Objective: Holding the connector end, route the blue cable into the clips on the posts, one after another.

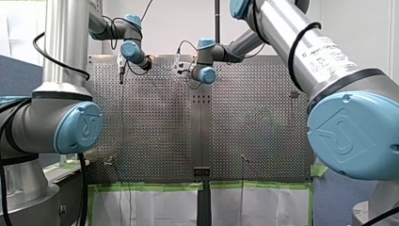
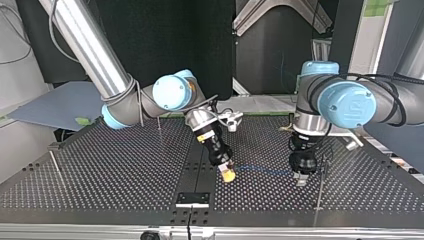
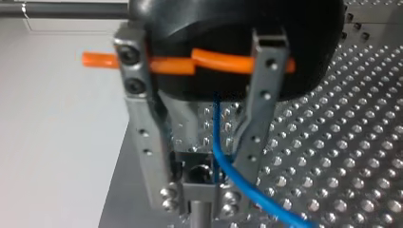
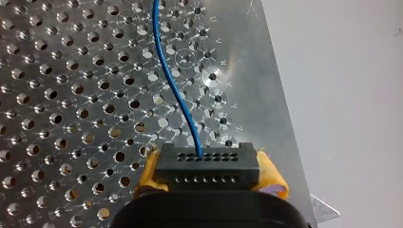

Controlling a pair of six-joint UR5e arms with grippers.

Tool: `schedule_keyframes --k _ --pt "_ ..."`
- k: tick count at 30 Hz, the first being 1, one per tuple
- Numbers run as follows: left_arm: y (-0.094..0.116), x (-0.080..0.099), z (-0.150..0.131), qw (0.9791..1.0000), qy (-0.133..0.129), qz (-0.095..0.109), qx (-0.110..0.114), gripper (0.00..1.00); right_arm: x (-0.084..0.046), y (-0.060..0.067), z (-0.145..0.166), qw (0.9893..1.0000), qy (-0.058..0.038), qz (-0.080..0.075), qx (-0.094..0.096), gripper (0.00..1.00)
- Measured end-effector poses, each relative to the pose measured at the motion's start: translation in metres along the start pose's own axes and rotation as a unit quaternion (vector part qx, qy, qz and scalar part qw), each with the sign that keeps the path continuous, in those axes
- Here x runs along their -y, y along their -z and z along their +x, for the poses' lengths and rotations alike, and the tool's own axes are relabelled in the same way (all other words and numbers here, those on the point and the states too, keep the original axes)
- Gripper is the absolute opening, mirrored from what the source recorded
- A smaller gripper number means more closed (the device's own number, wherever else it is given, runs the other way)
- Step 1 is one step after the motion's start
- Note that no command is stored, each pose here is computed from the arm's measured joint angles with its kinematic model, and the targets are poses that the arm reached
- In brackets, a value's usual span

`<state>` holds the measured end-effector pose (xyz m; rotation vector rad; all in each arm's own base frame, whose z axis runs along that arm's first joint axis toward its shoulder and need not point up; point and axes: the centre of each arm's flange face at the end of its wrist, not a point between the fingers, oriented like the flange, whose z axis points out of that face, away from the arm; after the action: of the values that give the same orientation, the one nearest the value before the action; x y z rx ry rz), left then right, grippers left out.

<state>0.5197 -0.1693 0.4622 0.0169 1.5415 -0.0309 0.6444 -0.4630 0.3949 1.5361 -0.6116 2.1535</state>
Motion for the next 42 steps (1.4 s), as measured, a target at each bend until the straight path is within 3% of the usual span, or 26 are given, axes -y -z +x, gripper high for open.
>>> schedule_keyframes --k 7,12,16,18,19,21,26,42 --pt "0.0016 0.0001 -0.0011 0.9999 -0.004 -0.009 0.001 0.52 -0.0001 0.0001 -0.0003 1.0 -0.0001 0.0 0.001 0.0" --pt "0.0024 0.0006 -0.0025 0.9999 -0.006 -0.01 0.002 0.47 -0.0002 0.0001 -0.0005 1.0 -0.0001 0.0 0.001 0.0" --pt "0.0027 0.0008 -0.0028 0.9999 -0.006 -0.01 0.002 0.33 -0.0001 0.0002 -0.0007 1.0 0.0 0.0 0.001 0.0" --pt "0.0027 0.0009 -0.0028 0.9999 -0.006 -0.01 0.002 0.33 -0.0001 0.0002 -0.0009 1.0 -0.0001 0.0 0.001 0.0" --pt "0.0027 0.001 -0.0029 0.9999 -0.006 -0.01 0.002 0.18 -0.0001 0.0002 -0.0008 1.0 -0.0002 0.0 0.001 0.0" --pt "0.0028 0.0011 -0.0029 0.9999 -0.006 -0.009 0.002 0.09 -0.0002 0.0002 -0.0011 1.0 -0.0004 0.0 0.002 0.0" --pt "0.0027 0.0012 -0.0029 0.9999 -0.006 -0.009 0.002 0.02 -0.0003 0.0004 -0.0016 1.0 -0.0005 0.0 0.003 0.0" --pt "0.0026 0.0009 -0.003 1.0 0.0 -0.008 0.002 0.02 -0.0021 0.001 -0.0039 1.0 -0.0003 -0.002 0.005 0.0"
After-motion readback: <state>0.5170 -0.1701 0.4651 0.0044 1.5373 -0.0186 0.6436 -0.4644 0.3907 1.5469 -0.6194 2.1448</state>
